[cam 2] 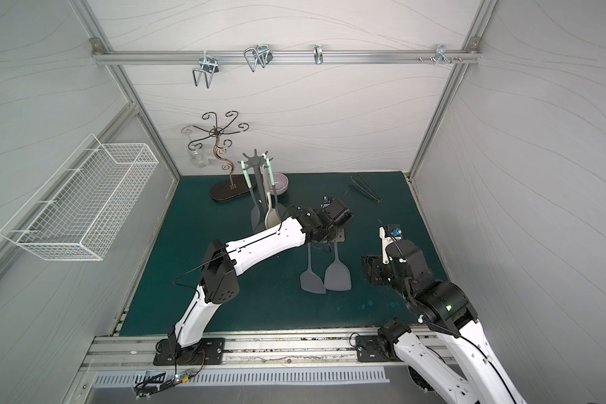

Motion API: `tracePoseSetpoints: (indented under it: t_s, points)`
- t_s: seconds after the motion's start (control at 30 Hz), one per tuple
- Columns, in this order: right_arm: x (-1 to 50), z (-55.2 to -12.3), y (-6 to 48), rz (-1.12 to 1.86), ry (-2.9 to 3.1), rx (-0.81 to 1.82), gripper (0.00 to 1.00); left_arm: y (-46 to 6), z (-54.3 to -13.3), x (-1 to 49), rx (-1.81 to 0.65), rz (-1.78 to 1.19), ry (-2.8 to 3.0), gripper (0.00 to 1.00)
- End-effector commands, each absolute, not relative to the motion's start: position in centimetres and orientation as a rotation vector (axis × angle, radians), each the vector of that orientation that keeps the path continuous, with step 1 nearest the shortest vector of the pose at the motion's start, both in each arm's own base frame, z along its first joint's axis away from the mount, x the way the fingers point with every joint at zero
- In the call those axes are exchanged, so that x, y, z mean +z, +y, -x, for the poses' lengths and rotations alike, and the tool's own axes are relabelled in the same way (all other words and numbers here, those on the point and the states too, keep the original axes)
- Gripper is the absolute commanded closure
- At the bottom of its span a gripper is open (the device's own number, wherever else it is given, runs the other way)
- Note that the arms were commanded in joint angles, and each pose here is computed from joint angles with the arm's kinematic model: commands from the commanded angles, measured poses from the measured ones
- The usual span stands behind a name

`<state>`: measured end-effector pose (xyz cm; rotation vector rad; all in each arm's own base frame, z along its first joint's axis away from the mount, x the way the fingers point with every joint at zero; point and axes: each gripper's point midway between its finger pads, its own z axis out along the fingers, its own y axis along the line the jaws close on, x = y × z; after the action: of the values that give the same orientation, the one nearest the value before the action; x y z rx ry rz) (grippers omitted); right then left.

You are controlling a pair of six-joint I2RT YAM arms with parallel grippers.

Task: Take the spatula off the kitchen utensil rack
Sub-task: Place the spatula at the center of the board.

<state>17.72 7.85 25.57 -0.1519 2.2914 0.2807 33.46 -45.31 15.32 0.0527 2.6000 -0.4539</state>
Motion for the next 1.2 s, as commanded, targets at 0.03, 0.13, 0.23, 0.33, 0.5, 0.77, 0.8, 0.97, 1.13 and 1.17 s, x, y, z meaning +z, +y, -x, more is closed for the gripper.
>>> tracePoseSetpoints:
  t_s: [0.03,0.13,0.23,0.33,0.5,0.77,0.8,0.97,1.13,1.17]
  points:
    - [25.8,-18.1,8.1,0.169,2.275,0.283,0.29,-46.7,-34.2,18.4,-0.576,-0.037,2.538,1.0]
    - [26.0,-18.1,8.2,0.171,2.268,0.287,0.29,-46.4,-34.2,19.5,-0.587,-0.04,2.519,1.0]
    - [25.9,-18.1,8.3,0.174,2.27,0.291,0.29,-46.3,-34.2,19.6,-0.586,-0.033,2.521,1.0]
    - [25.8,-18.0,8.4,0.171,2.275,0.302,0.29,-46.2,-34.2,18.4,-0.552,-0.021,2.55,1.0]
    - [25.7,-17.9,8.2,0.172,2.279,0.298,0.29,-46.4,-34.5,15.5,-0.493,-0.017,2.621,1.0]
    - [26.2,-17.8,8.1,0.182,2.264,0.295,0.29,-45.7,-35.9,11.9,-0.438,0.028,2.672,1.0]
    - [26.1,-17.8,8.1,0.181,2.266,0.295,0.29,-45.6,-36.1,11.5,-0.431,0.033,2.676,1.0]
    - [25.8,-17.9,8.4,0.187,2.269,0.303,0.29,-45.3,-37.1,9.3,-0.375,0.03,2.702,1.0]
    - [25.4,-18.1,8.8,0.185,2.275,0.322,0.29,-45.1,-38.7,7.5,-0.358,0.019,2.687,1.0]
    - [25.2,-18.1,8.9,0.186,2.276,0.328,0.29,-45.1,-39.2,7.1,-0.365,0.018,2.682,1.0]
